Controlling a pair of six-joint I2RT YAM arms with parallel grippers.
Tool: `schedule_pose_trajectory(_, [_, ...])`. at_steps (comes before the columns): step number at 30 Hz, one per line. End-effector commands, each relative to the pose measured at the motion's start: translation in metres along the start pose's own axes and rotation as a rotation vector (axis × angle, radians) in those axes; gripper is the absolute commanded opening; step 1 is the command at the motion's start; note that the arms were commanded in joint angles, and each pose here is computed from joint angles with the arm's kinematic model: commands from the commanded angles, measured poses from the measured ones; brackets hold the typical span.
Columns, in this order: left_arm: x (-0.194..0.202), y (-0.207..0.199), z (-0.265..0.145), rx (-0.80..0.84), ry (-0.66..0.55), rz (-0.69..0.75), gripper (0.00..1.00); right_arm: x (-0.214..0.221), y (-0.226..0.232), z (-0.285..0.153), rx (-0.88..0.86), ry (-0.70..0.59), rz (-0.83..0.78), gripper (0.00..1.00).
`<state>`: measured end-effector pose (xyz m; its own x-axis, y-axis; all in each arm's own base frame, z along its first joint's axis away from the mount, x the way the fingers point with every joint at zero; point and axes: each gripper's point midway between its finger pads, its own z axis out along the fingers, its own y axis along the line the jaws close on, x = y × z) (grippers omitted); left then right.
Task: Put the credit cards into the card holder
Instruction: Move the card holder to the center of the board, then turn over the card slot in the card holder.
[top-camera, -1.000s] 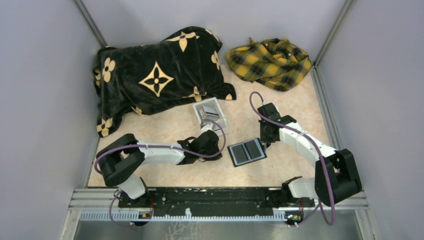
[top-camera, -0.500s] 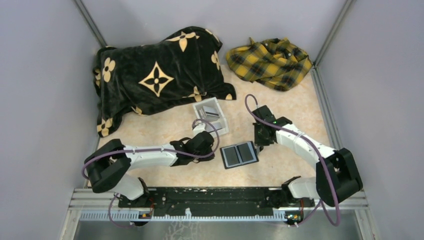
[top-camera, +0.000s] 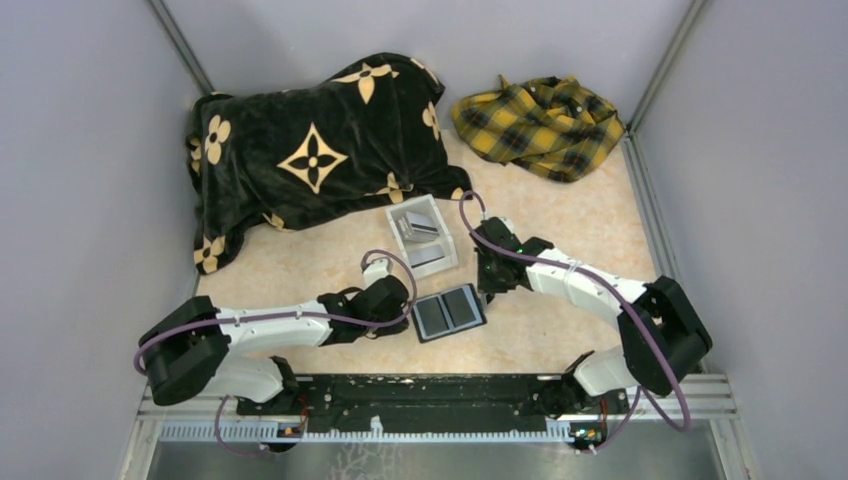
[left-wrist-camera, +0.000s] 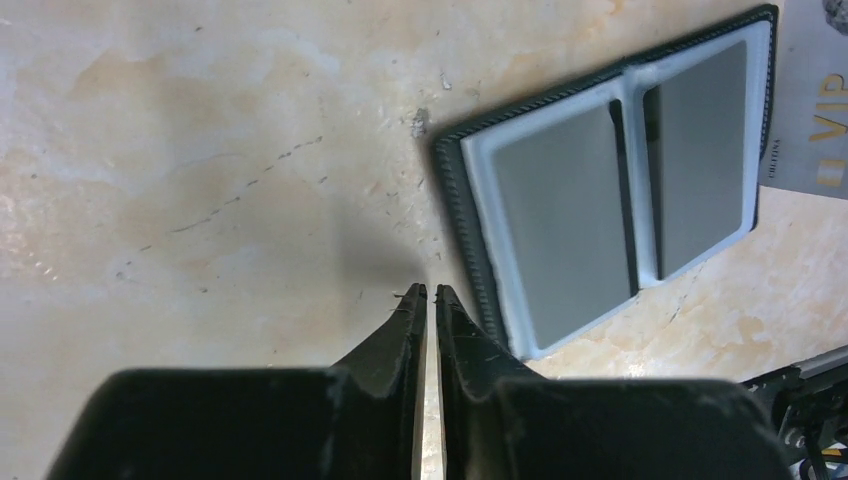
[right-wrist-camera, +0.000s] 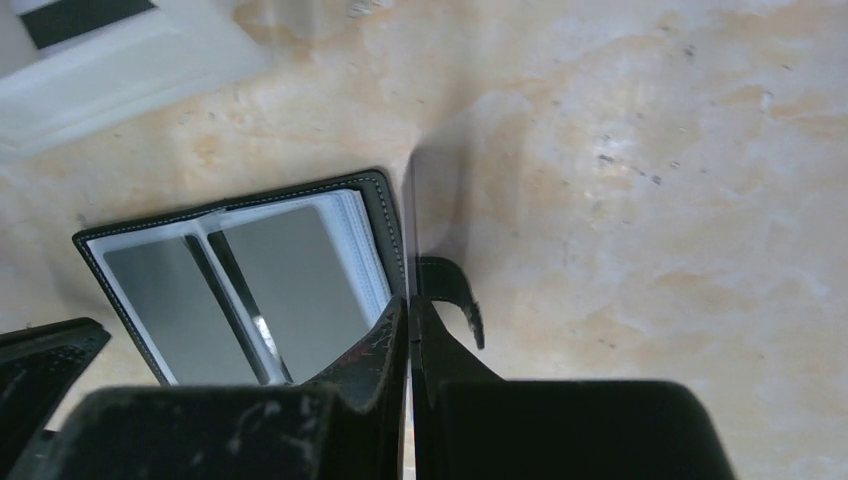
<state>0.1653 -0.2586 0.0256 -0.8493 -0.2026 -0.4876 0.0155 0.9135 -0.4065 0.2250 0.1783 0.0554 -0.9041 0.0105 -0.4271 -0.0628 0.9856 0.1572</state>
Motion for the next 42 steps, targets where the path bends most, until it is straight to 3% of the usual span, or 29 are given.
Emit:
schedule_pose_trajectory(1, [0.003,0.009,-0.004,-0.026,-0.007,-0.013,0.13,-0.007,0.030,0.008,-0.058,-0.017,0.015,0.00])
schedule_pose_trajectory(7, [0.003,0.011,-0.005,-0.046,-0.013,-0.015,0.14,-0.008,0.030,0.009,-0.043,-0.034,0.001,0.00])
schedule_pose_trajectory(18, [0.001,0.012,-0.001,-0.069,-0.021,-0.014,0.14,-0.029,0.015,-0.026,-0.054,-0.211,-0.030,0.00])
schedule_pose_trajectory(31, [0.006,0.016,0.004,-0.096,-0.005,-0.013,0.13,-0.001,0.041,-0.016,-0.269,-0.166,-0.044,0.00])
schedule_pose_trajectory(42, [0.008,0.020,0.007,-0.117,-0.001,-0.004,0.13,0.000,0.046,-0.020,-0.308,-0.173,-0.032,0.00])
